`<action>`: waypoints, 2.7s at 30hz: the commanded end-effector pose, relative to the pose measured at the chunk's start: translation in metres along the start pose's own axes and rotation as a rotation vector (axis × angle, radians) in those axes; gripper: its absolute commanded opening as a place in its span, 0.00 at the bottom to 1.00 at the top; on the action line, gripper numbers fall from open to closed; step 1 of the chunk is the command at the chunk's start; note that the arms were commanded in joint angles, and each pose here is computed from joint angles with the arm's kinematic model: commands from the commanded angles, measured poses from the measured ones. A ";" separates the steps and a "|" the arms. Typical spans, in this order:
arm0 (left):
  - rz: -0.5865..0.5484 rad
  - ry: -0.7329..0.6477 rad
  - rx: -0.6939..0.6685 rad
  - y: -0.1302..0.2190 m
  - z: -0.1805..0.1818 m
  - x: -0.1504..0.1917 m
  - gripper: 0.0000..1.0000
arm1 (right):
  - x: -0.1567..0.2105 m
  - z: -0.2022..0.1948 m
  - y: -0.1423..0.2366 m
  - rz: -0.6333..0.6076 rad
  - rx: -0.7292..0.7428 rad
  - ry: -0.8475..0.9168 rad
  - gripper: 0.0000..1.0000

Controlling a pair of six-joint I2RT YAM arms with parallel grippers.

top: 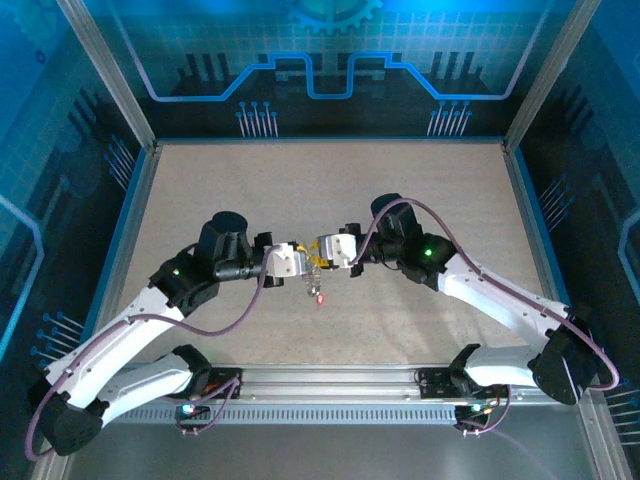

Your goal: Put the keys on the keyring

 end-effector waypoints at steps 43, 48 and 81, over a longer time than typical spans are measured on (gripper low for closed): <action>-0.272 0.020 -0.083 0.011 0.006 -0.021 0.18 | -0.016 0.002 0.027 -0.376 -0.007 0.013 0.00; -0.282 -0.001 -0.089 0.012 0.007 -0.024 0.00 | -0.017 0.003 0.025 -0.365 -0.016 0.024 0.00; -0.105 0.032 -0.094 0.019 0.015 -0.019 0.00 | -0.014 -0.001 -0.003 -0.096 0.008 -0.018 0.17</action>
Point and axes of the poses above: each hand's point on the last joint's axis, 136 mm out from that joint toward the fingers, its own y axis back along the fingers, its own z axis along the line the jaws close on, x = y × z, the point moved 8 cm from there along y, back along the fingers, and after that the axes turned 7 degrees about -y, right-handed, at the moved point
